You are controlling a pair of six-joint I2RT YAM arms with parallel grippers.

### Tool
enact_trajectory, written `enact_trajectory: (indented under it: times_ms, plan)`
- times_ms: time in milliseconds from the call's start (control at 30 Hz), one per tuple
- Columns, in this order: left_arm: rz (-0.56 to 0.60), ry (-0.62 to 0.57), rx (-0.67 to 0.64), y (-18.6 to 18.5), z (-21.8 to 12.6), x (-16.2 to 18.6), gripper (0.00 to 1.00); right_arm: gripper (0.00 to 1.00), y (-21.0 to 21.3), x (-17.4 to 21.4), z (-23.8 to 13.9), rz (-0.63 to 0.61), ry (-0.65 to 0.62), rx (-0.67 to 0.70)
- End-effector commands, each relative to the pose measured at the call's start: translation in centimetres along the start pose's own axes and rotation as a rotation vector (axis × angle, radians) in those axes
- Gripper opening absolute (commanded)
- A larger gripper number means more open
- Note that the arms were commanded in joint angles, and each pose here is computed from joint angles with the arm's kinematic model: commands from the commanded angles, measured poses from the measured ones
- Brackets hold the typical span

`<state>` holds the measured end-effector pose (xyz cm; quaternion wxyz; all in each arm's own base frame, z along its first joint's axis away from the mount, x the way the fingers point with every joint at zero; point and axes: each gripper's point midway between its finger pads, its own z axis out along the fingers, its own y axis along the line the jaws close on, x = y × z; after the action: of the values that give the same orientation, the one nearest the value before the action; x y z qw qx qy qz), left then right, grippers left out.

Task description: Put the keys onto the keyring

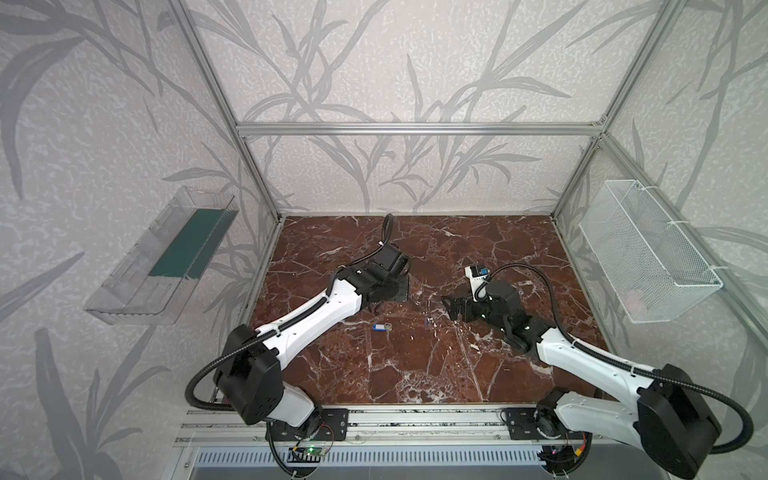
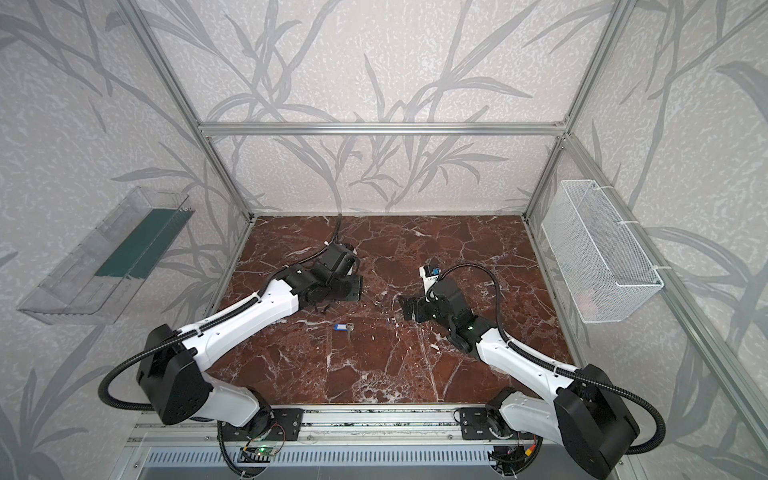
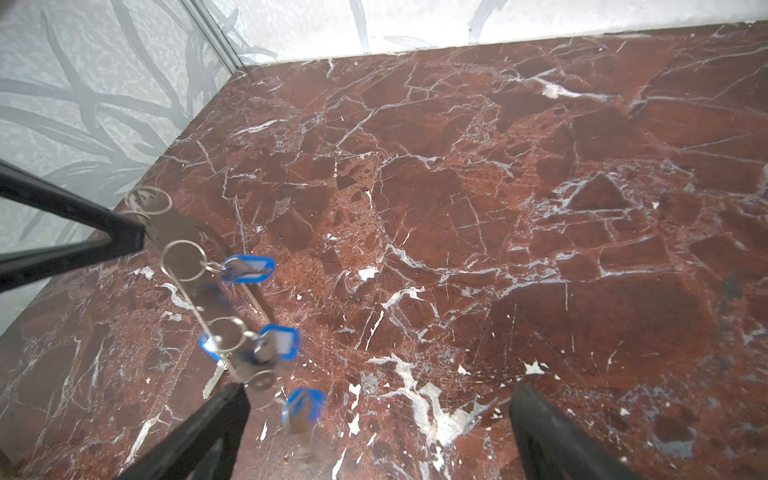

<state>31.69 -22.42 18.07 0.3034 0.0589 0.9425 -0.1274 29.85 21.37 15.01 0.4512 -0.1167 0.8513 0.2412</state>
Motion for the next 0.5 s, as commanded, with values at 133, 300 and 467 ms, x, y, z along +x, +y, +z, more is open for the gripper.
enact_trajectory:
  times_ms: [133,300,467]
  plan:
    - [0.102,-0.355,0.010,0.8,-4.3,-4.3,0.00,0.95,1.8,-1.1,-0.5,-0.019,-0.069,-0.094]
    - [0.191,-0.456,0.139,-1.0,-6.2,-4.7,0.00,0.80,3.4,-1.9,-0.7,-0.025,-0.060,-0.169]
    - [0.266,-0.455,0.278,-3.4,-6.9,-4.2,0.00,0.70,5.7,-3.2,-1.5,-0.041,-0.082,-0.280]
